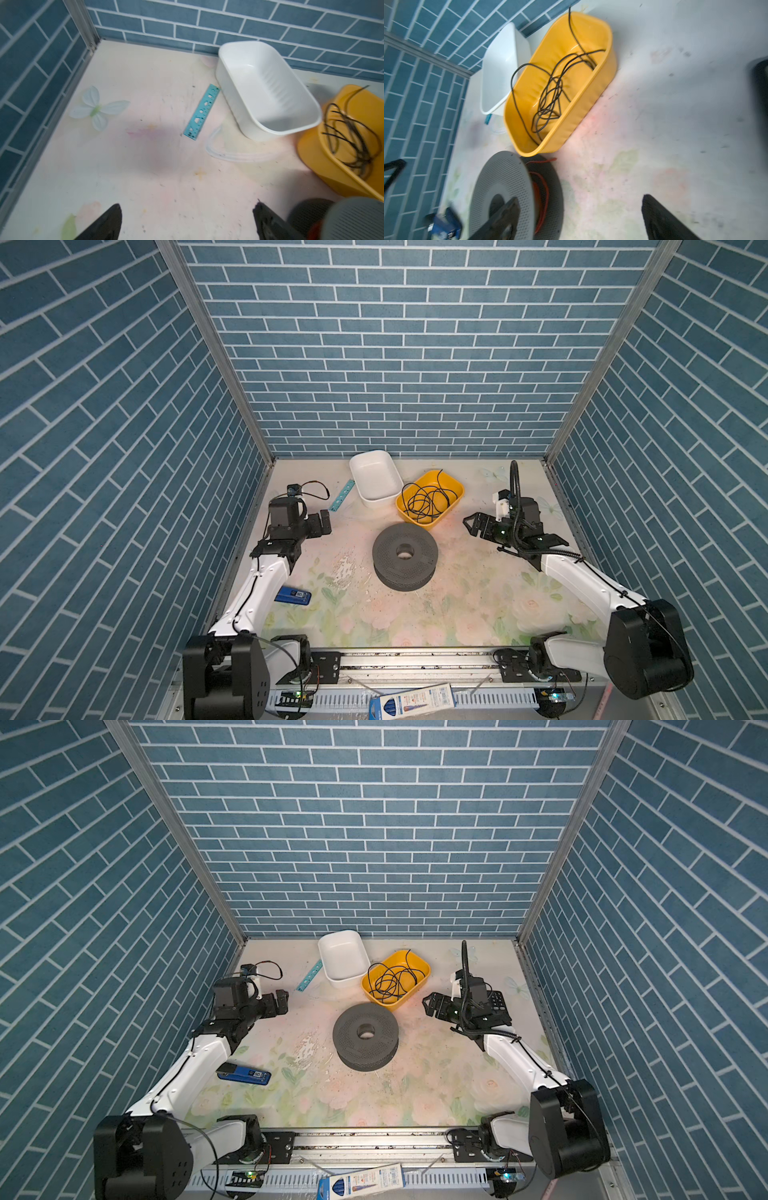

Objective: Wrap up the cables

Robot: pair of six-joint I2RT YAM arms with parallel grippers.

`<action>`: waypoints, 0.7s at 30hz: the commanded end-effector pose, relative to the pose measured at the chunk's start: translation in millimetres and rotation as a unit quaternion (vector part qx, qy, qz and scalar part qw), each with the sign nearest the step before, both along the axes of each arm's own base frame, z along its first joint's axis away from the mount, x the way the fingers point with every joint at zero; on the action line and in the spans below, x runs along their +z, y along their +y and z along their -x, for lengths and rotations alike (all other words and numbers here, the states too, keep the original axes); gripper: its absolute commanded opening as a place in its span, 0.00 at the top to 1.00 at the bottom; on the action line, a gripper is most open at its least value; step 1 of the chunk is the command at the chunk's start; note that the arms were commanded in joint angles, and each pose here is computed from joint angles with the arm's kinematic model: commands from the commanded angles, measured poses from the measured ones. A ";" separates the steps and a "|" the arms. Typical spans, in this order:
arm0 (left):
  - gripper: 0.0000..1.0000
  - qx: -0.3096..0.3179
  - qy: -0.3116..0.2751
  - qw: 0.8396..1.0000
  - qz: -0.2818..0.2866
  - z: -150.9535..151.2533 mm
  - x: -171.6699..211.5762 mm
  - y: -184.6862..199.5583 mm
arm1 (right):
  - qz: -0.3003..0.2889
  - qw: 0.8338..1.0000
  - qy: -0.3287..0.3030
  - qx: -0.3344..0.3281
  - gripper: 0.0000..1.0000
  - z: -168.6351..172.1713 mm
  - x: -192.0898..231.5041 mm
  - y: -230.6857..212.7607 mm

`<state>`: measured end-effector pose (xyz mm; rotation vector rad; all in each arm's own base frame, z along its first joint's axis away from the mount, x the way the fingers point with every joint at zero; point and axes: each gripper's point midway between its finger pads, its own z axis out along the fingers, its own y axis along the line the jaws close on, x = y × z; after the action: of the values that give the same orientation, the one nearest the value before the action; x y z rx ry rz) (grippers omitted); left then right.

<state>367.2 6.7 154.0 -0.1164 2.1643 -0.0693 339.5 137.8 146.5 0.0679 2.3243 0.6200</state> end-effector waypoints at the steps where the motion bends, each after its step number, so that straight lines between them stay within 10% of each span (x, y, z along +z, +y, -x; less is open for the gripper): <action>1: 0.00 0.024 -0.061 0.995 -0.069 -15.6 -6.2 21.9 | 0.140 0.989 -0.041 -0.037 0.05 -5.2 3.6 -45.7; 15: 0.00 0.035 -0.197 0.977 -0.076 -3.8 -47.7 19.0 | 0.256 0.947 -0.154 -0.120 0.02 -27.3 0.9 -128.5; 21: 0.00 0.009 -0.143 0.986 -0.080 -18.2 -57.2 11.0 | 0.243 0.934 -0.200 -0.169 0.02 -29.7 -18.9 -153.3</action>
<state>368.7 23.9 71.5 -0.0713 1.9430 0.1024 362.5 -5.1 123.5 0.1070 2.0564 -0.0649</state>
